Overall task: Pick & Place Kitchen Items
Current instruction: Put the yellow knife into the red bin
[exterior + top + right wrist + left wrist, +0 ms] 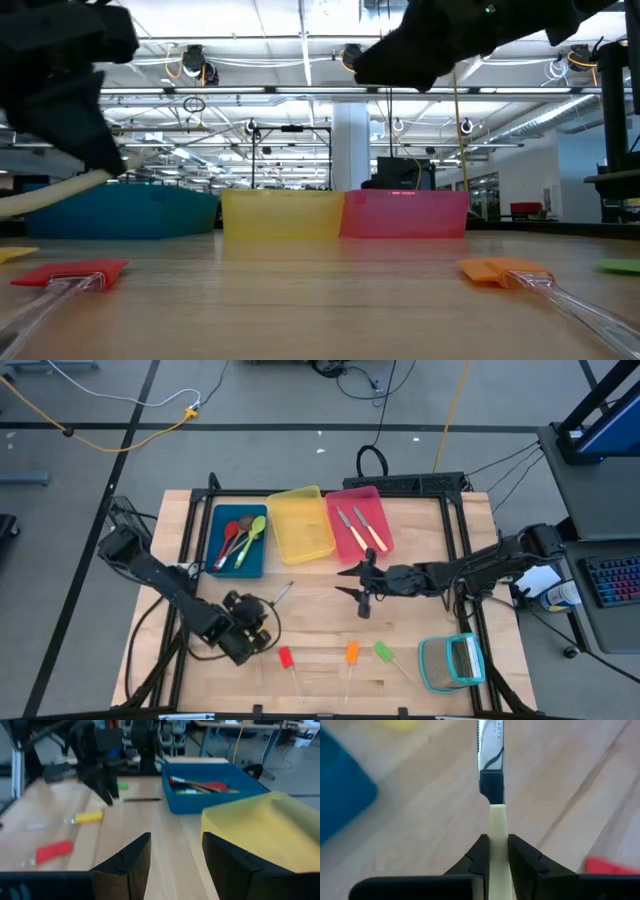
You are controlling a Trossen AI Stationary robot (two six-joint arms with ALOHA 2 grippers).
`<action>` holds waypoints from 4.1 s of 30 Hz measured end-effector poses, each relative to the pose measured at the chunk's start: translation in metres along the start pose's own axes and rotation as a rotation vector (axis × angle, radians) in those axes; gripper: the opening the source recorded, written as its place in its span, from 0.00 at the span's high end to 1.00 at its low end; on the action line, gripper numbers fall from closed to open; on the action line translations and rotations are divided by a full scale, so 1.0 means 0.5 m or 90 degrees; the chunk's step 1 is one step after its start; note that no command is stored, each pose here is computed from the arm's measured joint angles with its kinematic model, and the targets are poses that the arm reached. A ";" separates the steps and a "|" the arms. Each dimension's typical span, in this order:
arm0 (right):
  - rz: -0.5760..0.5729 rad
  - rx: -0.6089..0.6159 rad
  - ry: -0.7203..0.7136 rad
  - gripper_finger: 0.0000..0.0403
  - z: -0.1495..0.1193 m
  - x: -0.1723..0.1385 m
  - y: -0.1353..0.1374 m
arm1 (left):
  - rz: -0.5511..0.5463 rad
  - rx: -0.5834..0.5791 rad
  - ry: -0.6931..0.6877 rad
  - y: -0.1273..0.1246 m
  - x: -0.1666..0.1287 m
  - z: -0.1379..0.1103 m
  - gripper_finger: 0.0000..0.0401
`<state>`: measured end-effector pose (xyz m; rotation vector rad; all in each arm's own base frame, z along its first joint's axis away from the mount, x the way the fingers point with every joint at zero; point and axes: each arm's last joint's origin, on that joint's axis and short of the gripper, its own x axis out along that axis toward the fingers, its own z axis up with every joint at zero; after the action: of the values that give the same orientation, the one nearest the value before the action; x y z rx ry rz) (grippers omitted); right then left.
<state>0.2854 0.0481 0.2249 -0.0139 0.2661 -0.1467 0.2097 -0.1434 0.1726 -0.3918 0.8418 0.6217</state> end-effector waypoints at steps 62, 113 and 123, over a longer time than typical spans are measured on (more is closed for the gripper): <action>0.172 0.130 -0.215 0.67 -0.052 0.118 -0.006 | -0.266 0.145 -0.464 -0.048 0.034 0.289 0.86; 0.119 0.033 -0.081 0.82 -0.008 0.059 -0.034 | -0.221 0.115 -0.325 -0.042 0.059 0.243 0.81; -0.268 0.044 0.074 0.82 -0.013 -0.003 -0.106 | -0.221 0.079 -0.317 -0.041 0.059 0.242 0.81</action>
<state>0.2747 -0.0042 0.2208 0.0076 0.3724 -0.5766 0.3065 -0.0818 0.2250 -0.2447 0.3211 0.3178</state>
